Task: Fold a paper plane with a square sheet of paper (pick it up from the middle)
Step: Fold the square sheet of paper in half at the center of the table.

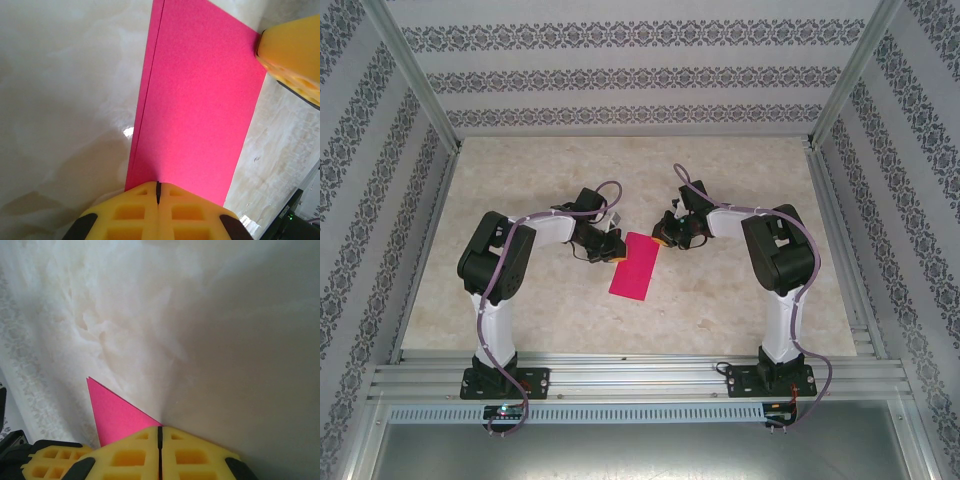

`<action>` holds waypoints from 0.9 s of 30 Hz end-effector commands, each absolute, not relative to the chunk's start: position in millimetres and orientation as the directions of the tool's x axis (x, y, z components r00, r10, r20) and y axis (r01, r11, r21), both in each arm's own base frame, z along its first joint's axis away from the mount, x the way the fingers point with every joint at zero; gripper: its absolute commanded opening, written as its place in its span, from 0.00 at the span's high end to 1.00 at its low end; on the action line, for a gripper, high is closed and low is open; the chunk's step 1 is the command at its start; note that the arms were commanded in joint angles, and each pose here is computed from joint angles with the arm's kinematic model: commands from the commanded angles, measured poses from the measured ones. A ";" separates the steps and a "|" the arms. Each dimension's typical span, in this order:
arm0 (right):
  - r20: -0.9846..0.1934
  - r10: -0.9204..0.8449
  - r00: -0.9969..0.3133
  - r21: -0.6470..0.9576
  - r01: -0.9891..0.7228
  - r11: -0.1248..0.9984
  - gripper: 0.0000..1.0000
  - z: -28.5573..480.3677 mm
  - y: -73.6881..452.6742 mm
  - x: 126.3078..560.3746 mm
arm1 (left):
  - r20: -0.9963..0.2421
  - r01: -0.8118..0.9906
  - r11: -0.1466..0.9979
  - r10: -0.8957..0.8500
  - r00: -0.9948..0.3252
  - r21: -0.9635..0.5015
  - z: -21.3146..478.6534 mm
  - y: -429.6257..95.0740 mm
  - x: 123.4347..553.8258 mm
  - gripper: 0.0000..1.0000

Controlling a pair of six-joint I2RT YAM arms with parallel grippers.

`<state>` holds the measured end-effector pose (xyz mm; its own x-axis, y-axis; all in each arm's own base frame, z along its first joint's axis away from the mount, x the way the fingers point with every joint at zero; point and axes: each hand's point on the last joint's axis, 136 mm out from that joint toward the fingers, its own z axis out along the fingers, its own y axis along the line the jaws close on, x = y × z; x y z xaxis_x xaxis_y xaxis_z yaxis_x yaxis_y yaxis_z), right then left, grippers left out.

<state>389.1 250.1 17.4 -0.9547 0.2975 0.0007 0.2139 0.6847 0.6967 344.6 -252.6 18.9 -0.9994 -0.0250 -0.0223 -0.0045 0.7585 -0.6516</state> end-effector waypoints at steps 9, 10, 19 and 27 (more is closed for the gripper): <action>-0.062 0.309 -0.949 0.723 0.171 0.670 0.92 73.0 245.0 396.5 | 0.101 -0.080 0.829 -0.028 -0.994 -0.554 -6.0 -235.3 307.8 1.00; -0.066 0.309 -0.949 0.724 0.167 0.670 0.91 74.1 245.4 392.3 | 0.100 -0.086 0.825 -0.036 -0.994 -0.558 -5.1 -236.2 308.2 1.00; -0.072 0.318 -0.945 0.752 0.158 0.639 0.91 75.9 261.3 340.6 | 0.084 -0.151 0.795 -0.125 -0.989 -0.588 4.6 -238.6 306.6 1.00; -0.088 0.258 -0.962 0.778 0.095 0.621 0.92 78.6 297.2 275.3 | 0.054 -0.198 0.788 -0.206 -0.977 -0.582 7.2 -232.1 309.0 1.00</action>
<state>279.6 290.0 64.9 -0.9739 0.2215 -0.0498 0.1117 0.6586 0.7442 314.8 -240.4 18.9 -0.9869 -0.1554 0.0430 -0.1467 0.7539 -0.6404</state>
